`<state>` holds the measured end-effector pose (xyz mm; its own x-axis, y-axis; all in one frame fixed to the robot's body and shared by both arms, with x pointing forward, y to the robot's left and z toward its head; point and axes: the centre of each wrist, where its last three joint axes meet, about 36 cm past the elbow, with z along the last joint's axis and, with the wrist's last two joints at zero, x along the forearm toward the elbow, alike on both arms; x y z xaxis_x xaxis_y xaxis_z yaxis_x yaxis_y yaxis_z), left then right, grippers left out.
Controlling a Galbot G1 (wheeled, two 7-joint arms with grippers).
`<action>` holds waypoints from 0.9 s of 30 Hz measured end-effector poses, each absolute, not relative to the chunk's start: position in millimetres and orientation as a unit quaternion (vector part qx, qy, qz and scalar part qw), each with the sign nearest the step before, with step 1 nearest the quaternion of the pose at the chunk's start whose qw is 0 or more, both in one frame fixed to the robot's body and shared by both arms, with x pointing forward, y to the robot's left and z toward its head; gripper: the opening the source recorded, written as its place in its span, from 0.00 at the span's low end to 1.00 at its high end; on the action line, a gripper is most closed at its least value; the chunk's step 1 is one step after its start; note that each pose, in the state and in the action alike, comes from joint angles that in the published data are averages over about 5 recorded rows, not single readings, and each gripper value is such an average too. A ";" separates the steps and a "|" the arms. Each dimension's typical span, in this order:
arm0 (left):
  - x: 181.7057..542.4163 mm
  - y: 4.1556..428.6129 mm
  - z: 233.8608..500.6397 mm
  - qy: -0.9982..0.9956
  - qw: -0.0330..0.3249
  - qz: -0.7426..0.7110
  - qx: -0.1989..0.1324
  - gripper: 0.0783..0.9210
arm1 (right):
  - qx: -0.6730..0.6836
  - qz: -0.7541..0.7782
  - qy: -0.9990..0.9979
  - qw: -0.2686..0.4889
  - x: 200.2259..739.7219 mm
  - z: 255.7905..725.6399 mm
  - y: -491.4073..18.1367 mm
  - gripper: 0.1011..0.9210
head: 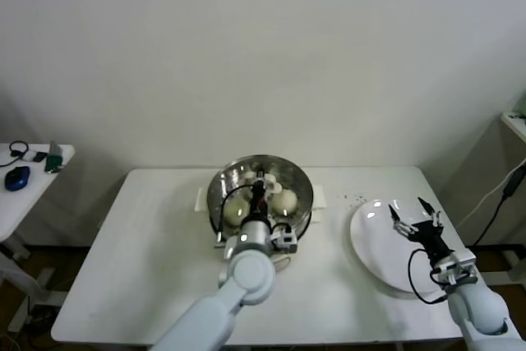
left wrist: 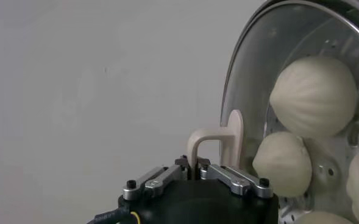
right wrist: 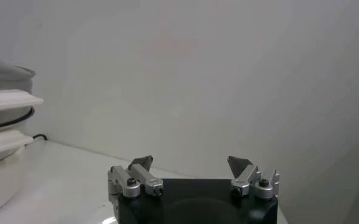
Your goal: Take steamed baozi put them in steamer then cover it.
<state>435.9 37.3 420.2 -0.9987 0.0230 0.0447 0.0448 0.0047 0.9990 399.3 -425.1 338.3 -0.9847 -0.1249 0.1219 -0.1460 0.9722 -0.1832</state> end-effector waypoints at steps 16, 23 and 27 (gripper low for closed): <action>425.2 49.0 427.6 -0.712 0.006 -0.701 -0.025 0.51 | 0.064 0.090 -0.992 0.059 399.3 342.8 -421.3 0.88; 412.9 60.9 438.9 -0.724 0.005 -0.690 -0.029 0.76 | 0.054 0.078 -0.993 0.067 401.2 348.2 -418.6 0.88; 402.5 68.8 446.8 -0.733 0.004 -0.680 -0.032 0.86 | 0.047 0.073 -0.994 0.072 401.6 351.0 -417.6 0.88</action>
<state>402.5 68.8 446.8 -0.9980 0.0406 0.0488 0.0517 0.0744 0.9959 401.6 -417.6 351.0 -0.9850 -0.0836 0.1507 -0.1048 0.9848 -0.1386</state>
